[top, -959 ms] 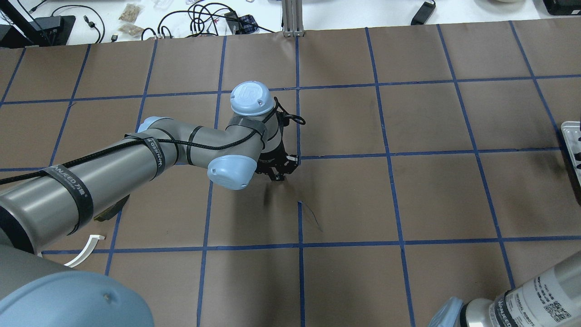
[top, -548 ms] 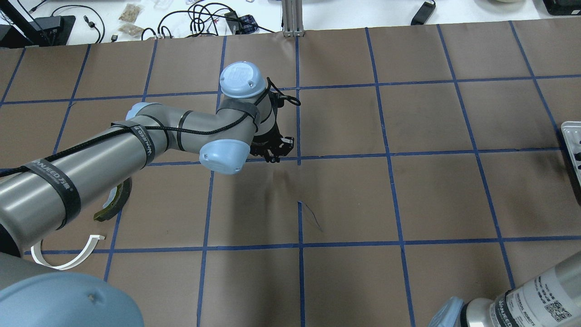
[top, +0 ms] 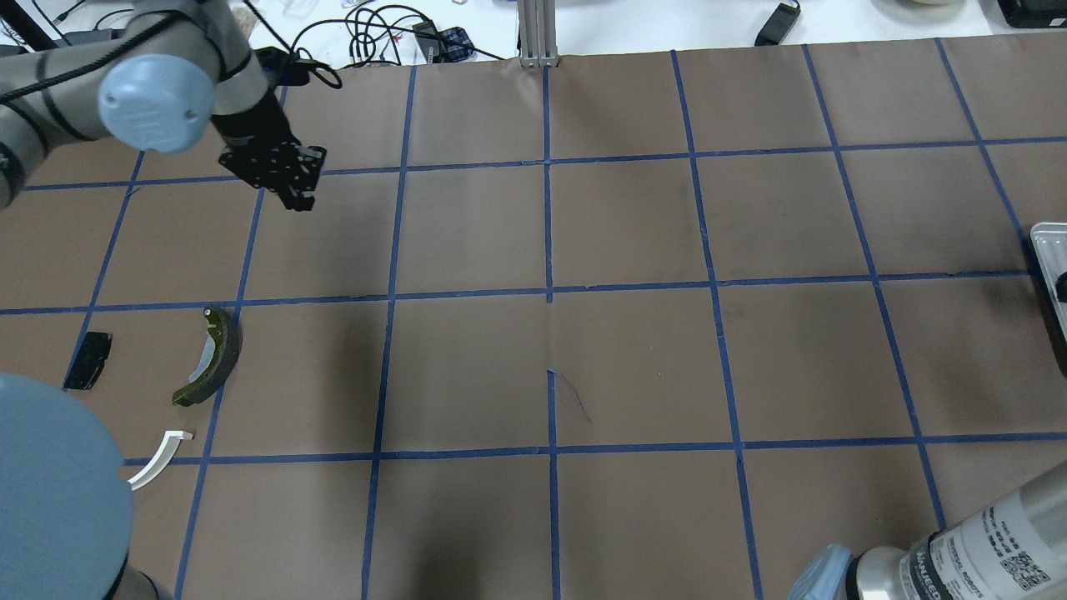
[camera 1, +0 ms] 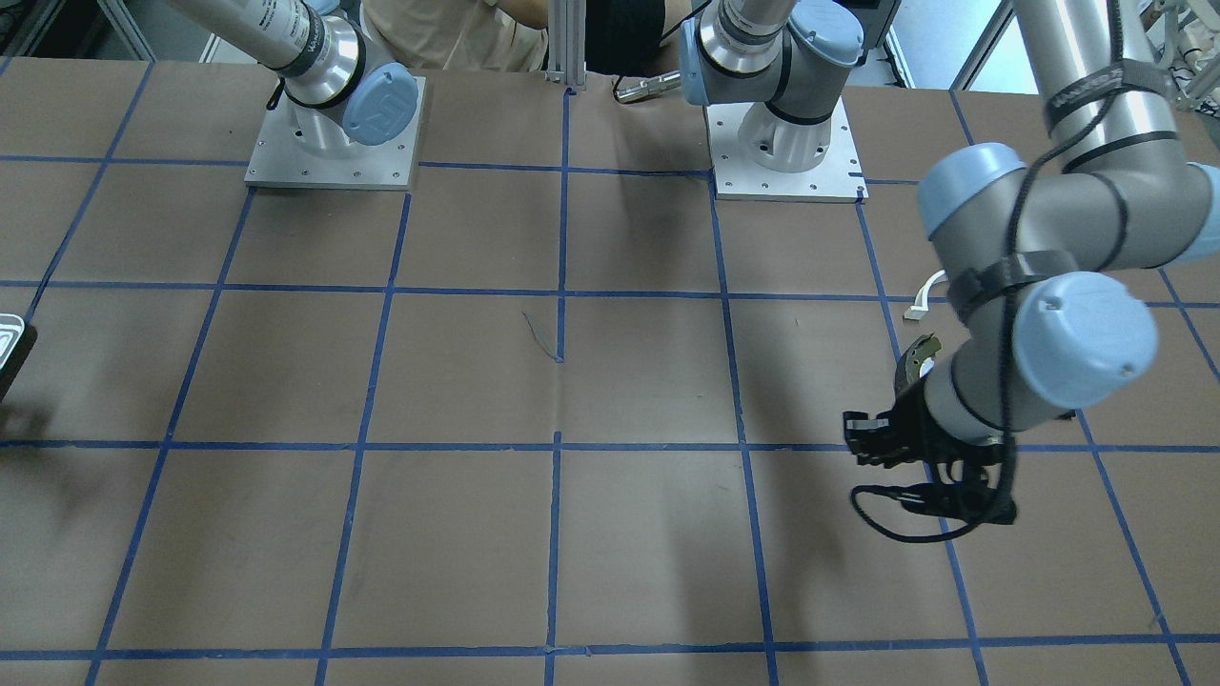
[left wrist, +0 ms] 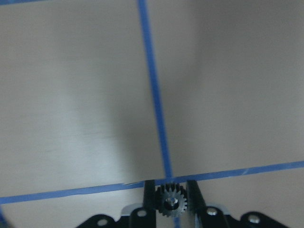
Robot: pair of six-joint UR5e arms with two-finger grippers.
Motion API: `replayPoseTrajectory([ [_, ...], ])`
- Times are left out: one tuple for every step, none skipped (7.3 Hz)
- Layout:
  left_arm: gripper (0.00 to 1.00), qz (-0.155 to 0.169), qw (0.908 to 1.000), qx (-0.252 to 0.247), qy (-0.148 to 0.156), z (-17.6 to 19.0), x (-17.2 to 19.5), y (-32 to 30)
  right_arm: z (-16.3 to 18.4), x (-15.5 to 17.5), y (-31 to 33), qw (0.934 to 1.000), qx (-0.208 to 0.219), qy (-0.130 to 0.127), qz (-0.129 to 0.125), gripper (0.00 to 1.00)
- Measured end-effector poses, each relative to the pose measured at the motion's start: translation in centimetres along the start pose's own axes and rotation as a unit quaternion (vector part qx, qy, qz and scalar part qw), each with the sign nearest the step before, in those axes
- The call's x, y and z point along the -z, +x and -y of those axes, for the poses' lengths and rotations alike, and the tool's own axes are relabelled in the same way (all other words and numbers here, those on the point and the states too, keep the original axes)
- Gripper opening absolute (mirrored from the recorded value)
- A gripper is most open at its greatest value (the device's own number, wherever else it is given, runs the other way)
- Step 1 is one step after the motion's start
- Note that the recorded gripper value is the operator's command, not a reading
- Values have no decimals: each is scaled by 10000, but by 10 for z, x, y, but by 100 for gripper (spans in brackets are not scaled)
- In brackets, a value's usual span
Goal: Place bearing gear from tray to pile
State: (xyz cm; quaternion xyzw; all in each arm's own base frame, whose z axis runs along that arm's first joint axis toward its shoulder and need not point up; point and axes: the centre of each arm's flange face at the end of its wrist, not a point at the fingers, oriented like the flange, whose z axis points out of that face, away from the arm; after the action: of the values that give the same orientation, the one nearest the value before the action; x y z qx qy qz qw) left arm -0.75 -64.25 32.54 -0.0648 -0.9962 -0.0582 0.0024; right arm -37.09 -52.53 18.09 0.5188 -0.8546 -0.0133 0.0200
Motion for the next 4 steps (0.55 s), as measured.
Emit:
replayPoseTrajectory([
  [0,-18,10000,10,-94,-14,-2,-54,0,1,0,9999,-110,-11,7,6],
  [0,-60,9998,96,-192,-31,-9,-101,0,4,-1,9998,-212,-19,12,5],
  [0,-94,9992,230,-322,-48,-22,-134,2,11,-1,9991,-423,-12,-3,6],
  [0,-103,9985,297,-448,-61,-38,-153,15,33,-5,9973,-733,17,-19,6],
])
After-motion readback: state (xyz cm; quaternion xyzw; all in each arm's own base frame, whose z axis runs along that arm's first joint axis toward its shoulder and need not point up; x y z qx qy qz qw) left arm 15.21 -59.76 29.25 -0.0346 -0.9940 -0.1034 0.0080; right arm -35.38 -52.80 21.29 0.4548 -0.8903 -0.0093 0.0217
